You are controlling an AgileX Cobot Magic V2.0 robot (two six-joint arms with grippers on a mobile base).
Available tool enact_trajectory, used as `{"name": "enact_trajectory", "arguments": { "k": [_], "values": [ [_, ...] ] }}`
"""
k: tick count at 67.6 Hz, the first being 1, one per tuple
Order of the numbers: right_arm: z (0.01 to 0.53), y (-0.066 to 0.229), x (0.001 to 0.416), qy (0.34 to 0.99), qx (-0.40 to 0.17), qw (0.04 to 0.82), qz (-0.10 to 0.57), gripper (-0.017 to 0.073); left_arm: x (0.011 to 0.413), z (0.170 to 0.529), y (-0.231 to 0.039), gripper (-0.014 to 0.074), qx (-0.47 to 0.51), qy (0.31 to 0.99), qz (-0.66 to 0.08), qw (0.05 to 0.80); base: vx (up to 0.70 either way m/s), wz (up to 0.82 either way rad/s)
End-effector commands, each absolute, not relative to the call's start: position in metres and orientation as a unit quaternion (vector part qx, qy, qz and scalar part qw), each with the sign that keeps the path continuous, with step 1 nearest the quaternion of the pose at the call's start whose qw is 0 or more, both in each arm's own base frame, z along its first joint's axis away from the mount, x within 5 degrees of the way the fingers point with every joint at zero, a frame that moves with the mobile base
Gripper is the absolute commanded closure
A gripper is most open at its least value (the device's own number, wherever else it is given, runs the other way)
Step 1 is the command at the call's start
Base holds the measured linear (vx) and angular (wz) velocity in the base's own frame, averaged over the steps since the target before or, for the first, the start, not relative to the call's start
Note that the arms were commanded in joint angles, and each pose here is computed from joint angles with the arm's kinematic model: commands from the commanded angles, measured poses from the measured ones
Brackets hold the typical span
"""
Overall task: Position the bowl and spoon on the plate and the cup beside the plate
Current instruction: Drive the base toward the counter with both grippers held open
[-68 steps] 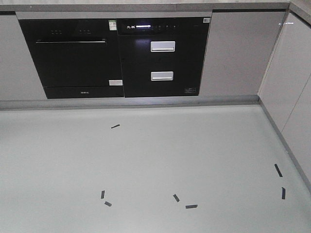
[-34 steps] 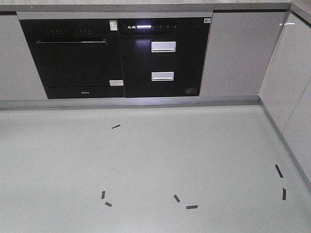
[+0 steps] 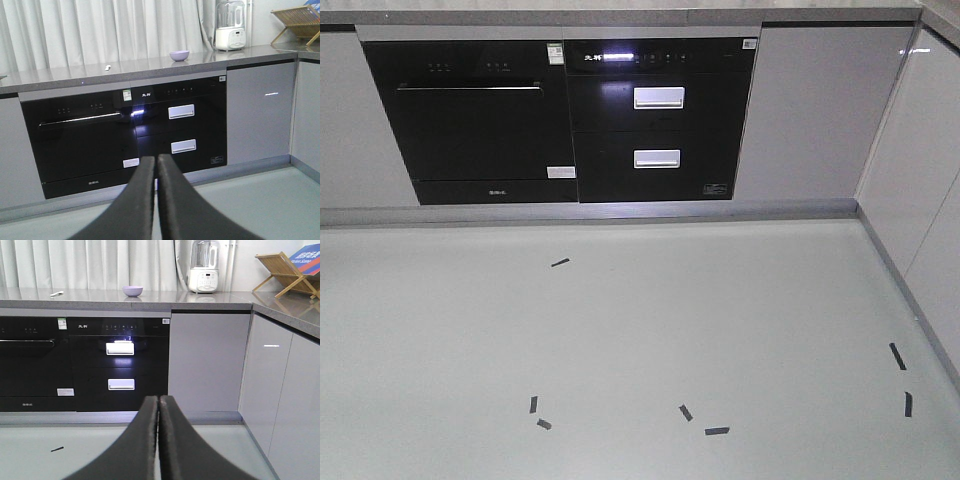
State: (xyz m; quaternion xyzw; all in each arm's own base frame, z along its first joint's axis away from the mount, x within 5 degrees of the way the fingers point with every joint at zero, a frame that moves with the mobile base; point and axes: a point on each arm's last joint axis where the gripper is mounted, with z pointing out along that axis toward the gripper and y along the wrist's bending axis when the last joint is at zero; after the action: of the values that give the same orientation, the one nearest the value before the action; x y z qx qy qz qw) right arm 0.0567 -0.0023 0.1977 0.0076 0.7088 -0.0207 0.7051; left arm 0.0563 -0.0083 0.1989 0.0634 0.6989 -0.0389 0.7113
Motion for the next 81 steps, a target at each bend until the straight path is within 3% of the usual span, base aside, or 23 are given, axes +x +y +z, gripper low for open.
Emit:
{"name": "enact_trajectory", "arguments": {
  "k": [1,81],
  "values": [
    [0.2037,-0.0021,0.0556,0.678,0.004,0.734,-0.023,0.0564,0.0538,0.2154,-0.0081,0.0601,0.057,0.659,-0.047,0.748,0.04,0.02],
    [0.2037,-0.0021,0.0556,0.678,0.004,0.734,-0.023,0.0564,0.0540,0.2154,-0.0064,0.0601,0.047,0.660,-0.035,0.749,0.03,0.01]
  ]
}}
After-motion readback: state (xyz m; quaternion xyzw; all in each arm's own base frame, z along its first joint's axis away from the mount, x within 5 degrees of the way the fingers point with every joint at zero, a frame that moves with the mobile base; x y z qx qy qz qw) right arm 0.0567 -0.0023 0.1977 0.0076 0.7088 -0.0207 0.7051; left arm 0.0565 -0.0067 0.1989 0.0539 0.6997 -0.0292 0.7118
